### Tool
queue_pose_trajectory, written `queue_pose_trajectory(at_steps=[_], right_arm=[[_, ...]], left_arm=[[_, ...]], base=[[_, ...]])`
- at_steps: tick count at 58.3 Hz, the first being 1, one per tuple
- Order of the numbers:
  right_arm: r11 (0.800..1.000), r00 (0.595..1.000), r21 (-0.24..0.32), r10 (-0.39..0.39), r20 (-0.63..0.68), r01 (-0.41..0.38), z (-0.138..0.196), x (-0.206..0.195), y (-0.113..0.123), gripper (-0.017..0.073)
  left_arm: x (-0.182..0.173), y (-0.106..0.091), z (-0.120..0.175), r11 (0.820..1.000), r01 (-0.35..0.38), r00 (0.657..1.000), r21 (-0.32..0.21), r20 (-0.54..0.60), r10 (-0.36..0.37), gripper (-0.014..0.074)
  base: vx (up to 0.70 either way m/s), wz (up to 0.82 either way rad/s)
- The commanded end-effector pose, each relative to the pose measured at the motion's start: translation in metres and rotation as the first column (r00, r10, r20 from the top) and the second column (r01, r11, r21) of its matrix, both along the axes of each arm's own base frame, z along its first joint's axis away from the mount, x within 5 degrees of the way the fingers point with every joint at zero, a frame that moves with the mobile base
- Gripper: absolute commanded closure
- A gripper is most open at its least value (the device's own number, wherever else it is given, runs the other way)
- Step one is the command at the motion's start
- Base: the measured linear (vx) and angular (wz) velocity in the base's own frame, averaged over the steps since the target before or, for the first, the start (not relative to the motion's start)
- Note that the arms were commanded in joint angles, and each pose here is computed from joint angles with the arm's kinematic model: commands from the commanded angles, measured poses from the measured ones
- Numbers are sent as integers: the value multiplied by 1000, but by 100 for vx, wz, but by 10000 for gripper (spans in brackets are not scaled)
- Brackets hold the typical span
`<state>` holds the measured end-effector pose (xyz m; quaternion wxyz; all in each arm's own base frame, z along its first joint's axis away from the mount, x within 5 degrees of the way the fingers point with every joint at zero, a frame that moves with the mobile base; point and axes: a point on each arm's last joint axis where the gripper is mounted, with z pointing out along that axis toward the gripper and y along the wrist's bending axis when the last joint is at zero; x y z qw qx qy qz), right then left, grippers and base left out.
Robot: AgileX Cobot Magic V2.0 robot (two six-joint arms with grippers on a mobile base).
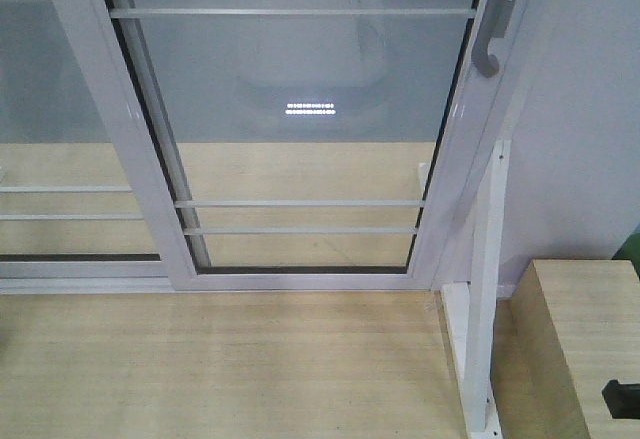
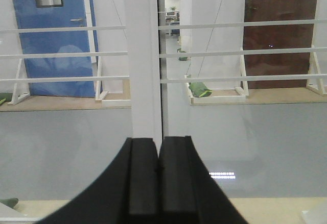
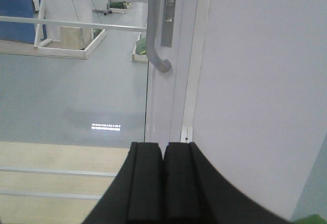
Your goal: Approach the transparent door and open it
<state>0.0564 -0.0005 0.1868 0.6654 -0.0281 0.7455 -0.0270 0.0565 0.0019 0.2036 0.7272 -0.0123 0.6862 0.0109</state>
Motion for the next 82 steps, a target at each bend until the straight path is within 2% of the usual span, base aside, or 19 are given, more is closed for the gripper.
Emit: queue_pose_trajectory(at_steps=[1,47,58,71,73,77,82], right_arm=[[1000,997,-10,1,81,0,4,0,0,564],[1000,997,-10,3,80,-2,4,0,0,564],[1000,998,-10,1,59,0,3,2,0,564],[1000,999,-10,1,52,0,2,2,0,564],[1000,999,-20,1,52,0,2,2,0,564],[996,999,-93,7,53,-2,3,2,0,564],[995,999,-101,8,53,-2,3,2,0,564]], left_arm=[[1,-1,-3,1000,10,999,-10,53,-10,599],[0,-1,-3,1000,10,998,-10,54,-9,599],[3,-1,-5,1000,9,1000,-11,8,-9,599],[4,0,-6,1000,9,1000,-12,3,-9,599],[4,0,-6,1000,9,1000,-12,3,-9,599],[4,0,-6,1000,9,1000,-12,3,-9,599],[4,0,-6,1000,9,1000,-12,3,-9,599]], base=[[30,0],[17,0],[-2,0],[0,0],[0,0],[0,0],[0,0]])
